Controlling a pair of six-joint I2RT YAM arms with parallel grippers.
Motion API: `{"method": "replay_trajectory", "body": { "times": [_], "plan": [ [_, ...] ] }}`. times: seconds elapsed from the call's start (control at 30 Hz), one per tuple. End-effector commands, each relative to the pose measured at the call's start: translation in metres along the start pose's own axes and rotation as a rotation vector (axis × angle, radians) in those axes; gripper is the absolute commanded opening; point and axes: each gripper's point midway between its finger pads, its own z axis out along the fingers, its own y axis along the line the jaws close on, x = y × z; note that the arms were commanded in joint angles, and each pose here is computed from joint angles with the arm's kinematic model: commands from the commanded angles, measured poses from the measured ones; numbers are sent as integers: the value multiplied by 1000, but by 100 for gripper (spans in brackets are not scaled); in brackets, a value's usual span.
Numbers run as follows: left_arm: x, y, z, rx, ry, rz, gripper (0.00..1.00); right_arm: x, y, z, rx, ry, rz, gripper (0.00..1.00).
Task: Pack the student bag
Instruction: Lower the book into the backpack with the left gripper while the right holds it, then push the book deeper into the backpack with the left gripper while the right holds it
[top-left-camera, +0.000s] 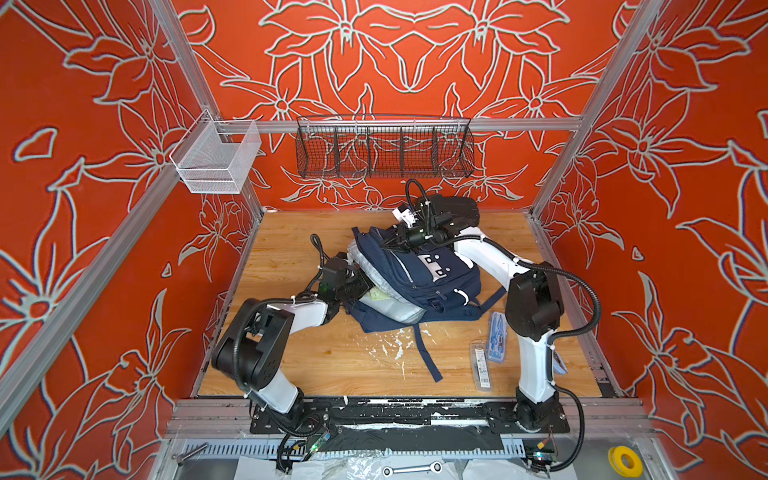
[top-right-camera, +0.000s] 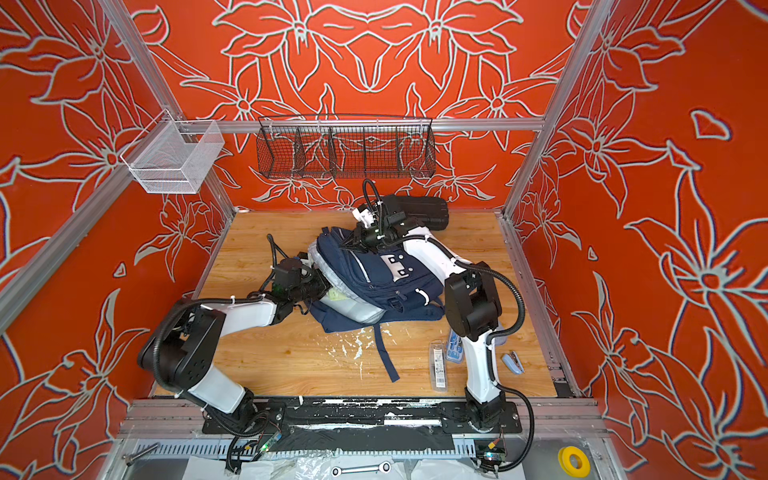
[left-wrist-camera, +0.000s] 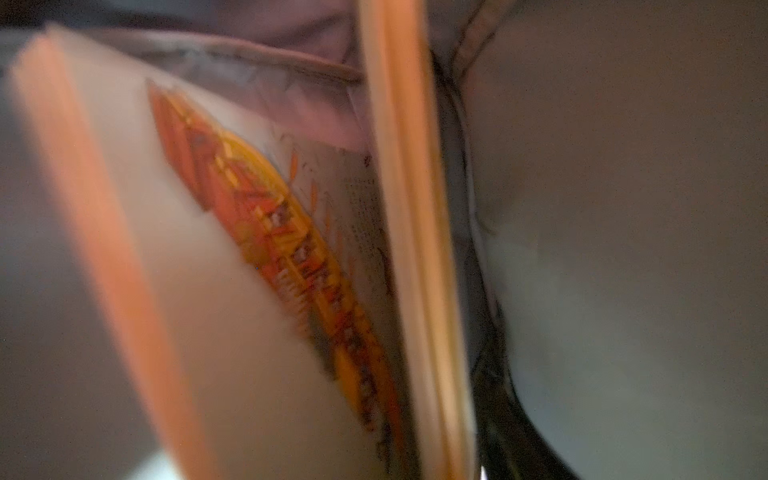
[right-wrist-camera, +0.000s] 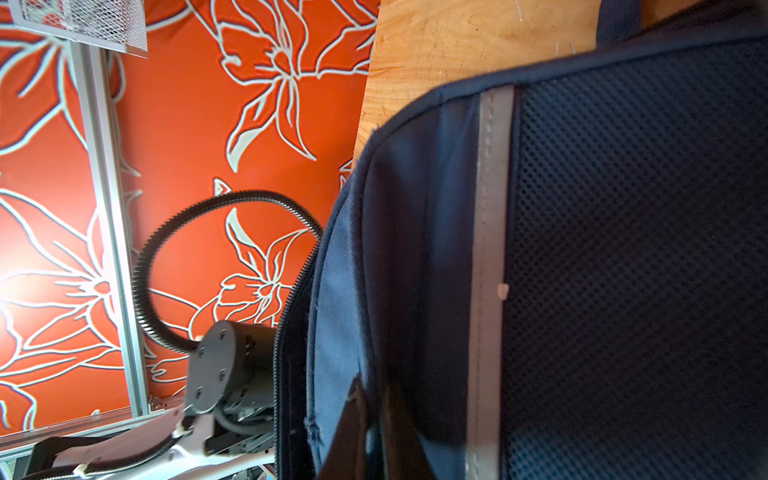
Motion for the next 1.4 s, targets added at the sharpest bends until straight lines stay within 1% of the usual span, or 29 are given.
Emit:
{"method": "replay_trajectory", "body": {
  "times": [0.0,0.07,0.17,0.27,0.33,0.43,0.5,0.57,0.7,0.73,0.8,0.83,0.9,0.93,0.97,1.0,1.03,1.13,1.3,1.37],
  "plan": [
    [-6,-6,-28,-128,-8,121,99,-7,34,-10,-74,-31,-113,0],
    [-8,2,-47,-226,-16,144,97,-6,28,-10,-58,-31,-113,0],
    [-3,12,-67,-321,12,155,97,-7,22,-11,-50,-36,-108,0],
    [4,18,-75,-360,37,152,97,-7,18,-10,-42,-36,-103,0],
    [5,21,-76,-371,41,148,97,-7,17,-10,-42,-37,-101,0],
    [13,25,-65,-364,109,131,100,-9,16,-9,-46,-40,-99,0],
    [19,27,-59,-370,165,125,99,-10,16,-9,-48,-43,-95,0],
    [18,31,-61,-409,182,138,97,-11,17,-10,-57,-47,-90,0],
    [13,23,-61,-387,176,176,58,-13,22,-11,-73,-53,-89,0],
    [13,21,-59,-381,182,177,52,-14,24,-12,-77,-53,-91,0],
    [14,20,-55,-372,194,175,48,-14,30,-13,-91,-51,-87,0],
    [14,18,-53,-359,196,169,44,-14,34,-15,-102,-48,-84,0],
    [14,13,-47,-313,194,151,31,-12,48,-20,-135,-33,-94,0],
    [12,10,-45,-285,189,140,22,-11,54,-23,-150,-28,-97,0],
    [10,6,-44,-259,185,127,10,-10,62,-28,-163,-25,-101,0],
    [9,4,-44,-243,183,117,2,-9,68,-33,-177,-21,-105,0],
    [5,1,-45,-224,174,111,0,-9,75,-38,-194,-16,-110,0],
    [-5,-9,-56,-189,150,110,0,-8,88,-56,-229,-3,-125,0],
    [-27,-25,-98,-137,73,129,0,-11,84,-80,-225,7,-132,0],
    [-33,-36,-115,-85,33,147,0,-10,88,-85,-249,20,-145,0]
  ]
}}
